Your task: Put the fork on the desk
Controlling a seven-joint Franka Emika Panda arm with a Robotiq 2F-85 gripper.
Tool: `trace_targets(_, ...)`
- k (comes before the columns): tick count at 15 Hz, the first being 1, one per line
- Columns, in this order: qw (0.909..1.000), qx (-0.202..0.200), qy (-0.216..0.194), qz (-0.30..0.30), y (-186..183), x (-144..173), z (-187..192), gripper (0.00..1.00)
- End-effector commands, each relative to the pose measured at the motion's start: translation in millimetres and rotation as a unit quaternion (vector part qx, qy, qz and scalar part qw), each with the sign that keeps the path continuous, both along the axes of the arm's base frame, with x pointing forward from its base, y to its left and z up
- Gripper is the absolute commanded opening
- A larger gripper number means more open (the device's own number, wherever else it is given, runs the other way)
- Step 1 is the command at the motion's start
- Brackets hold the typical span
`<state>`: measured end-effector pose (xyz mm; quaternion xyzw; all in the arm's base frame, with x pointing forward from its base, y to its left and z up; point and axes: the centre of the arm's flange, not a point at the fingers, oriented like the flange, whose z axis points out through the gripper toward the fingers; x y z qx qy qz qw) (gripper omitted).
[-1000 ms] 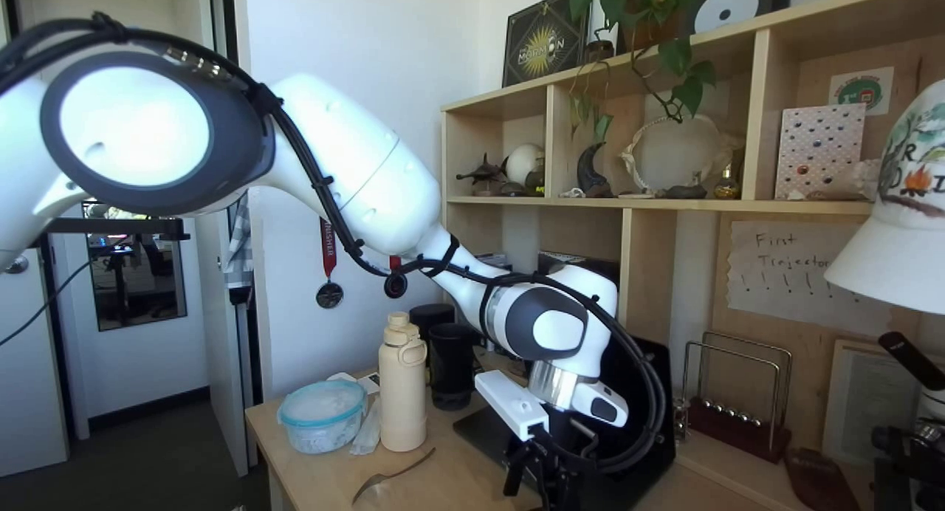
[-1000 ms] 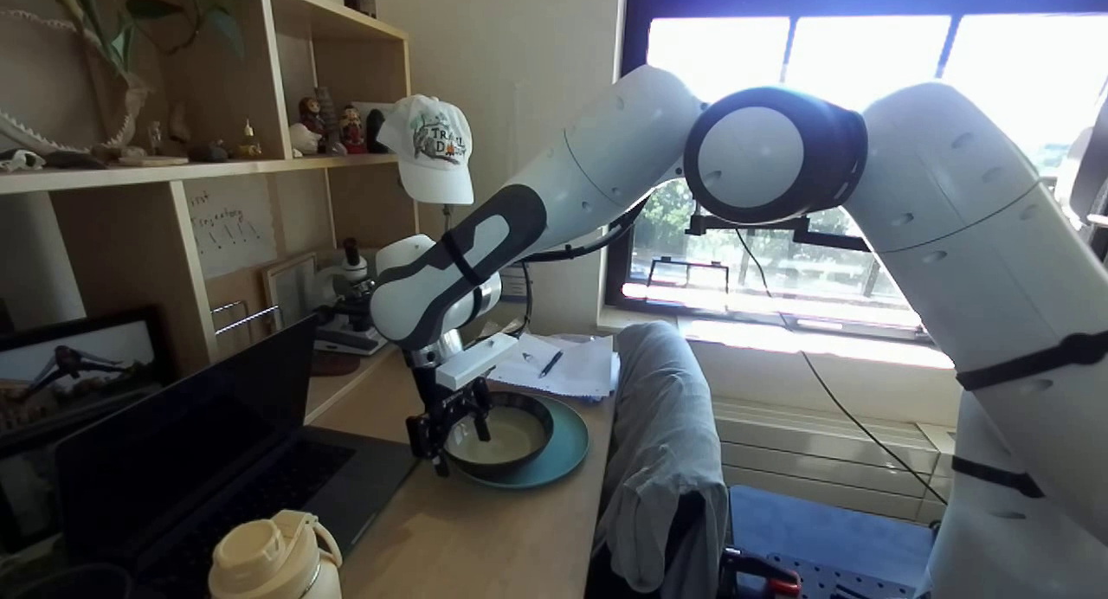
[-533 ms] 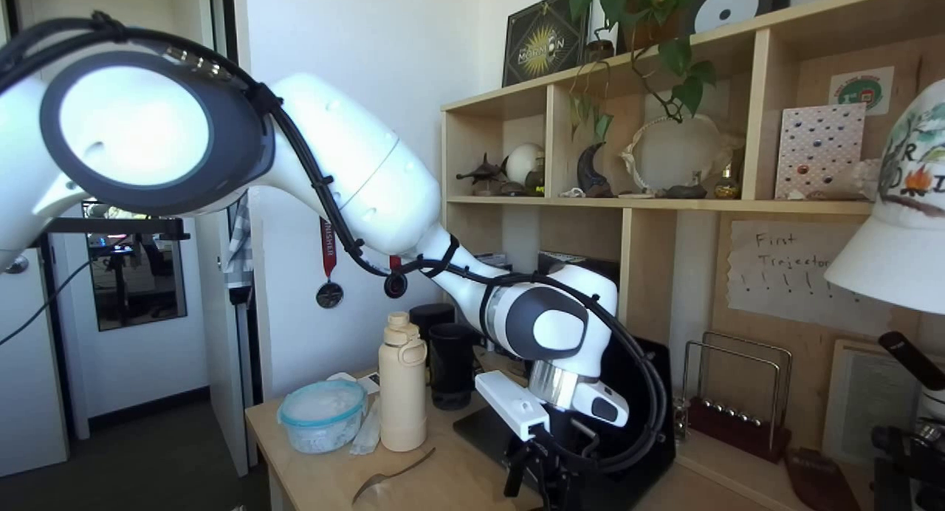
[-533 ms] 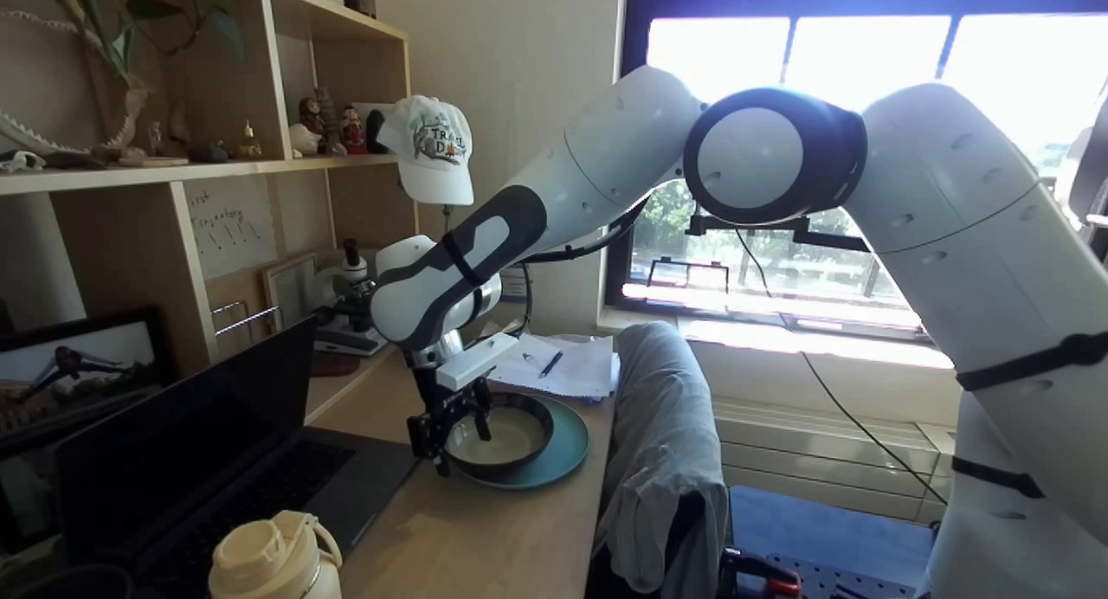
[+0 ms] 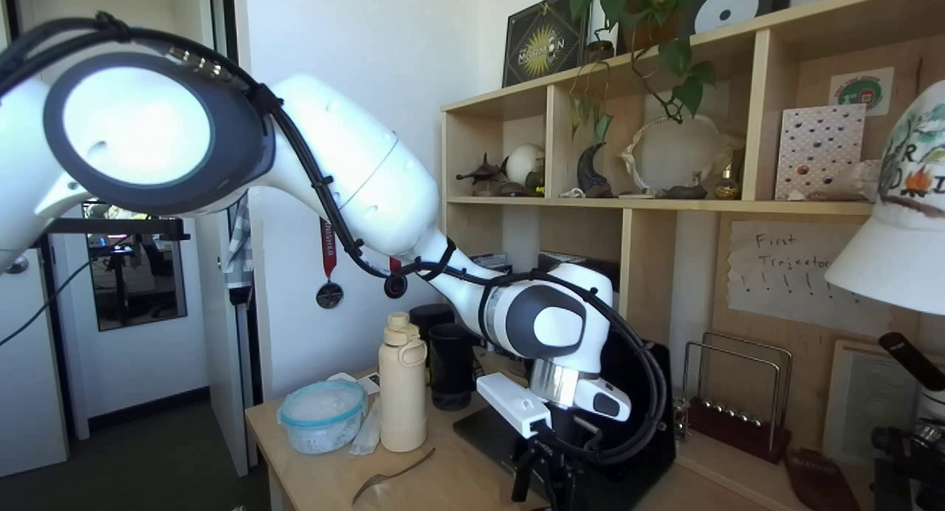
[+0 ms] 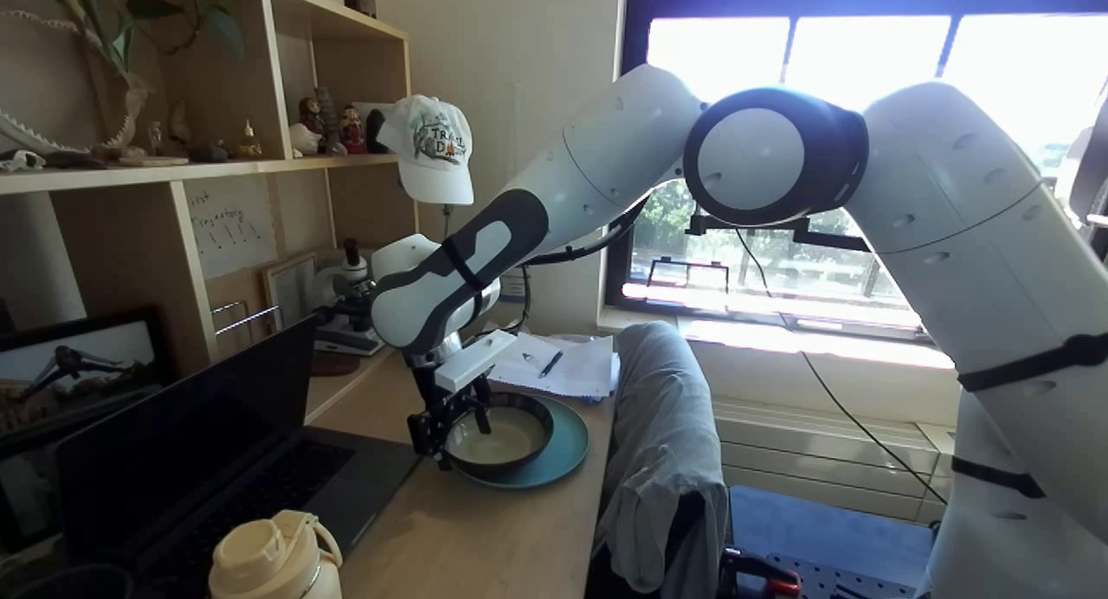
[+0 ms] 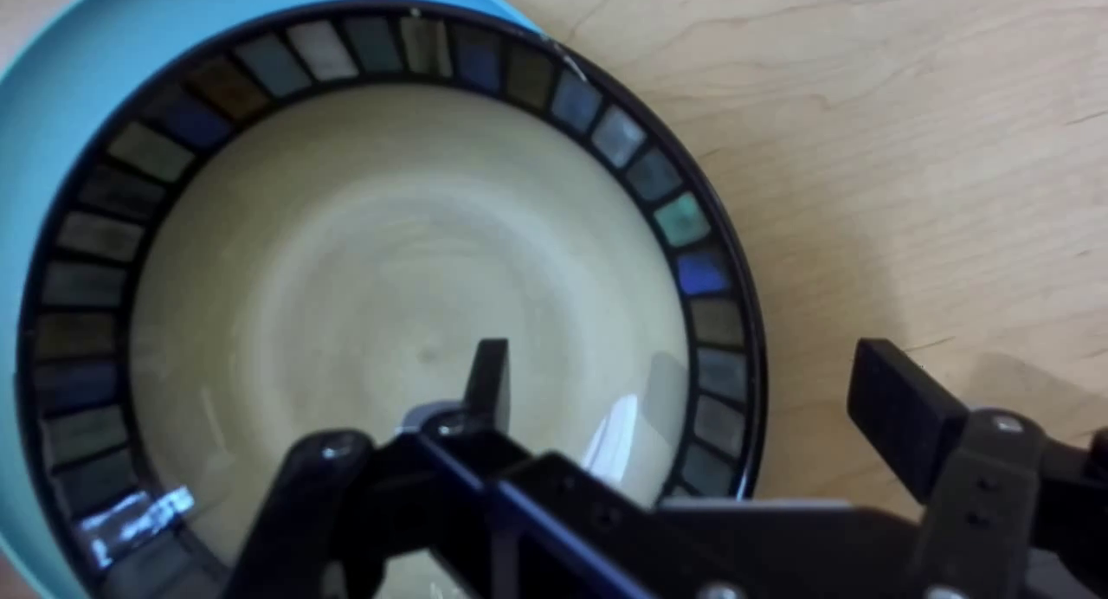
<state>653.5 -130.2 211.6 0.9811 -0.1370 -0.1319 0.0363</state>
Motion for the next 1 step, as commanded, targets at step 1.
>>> trace_targets(1,0.9997,-0.017,-0.005,-0.014,4.7,-7.4,7.7,1.0)
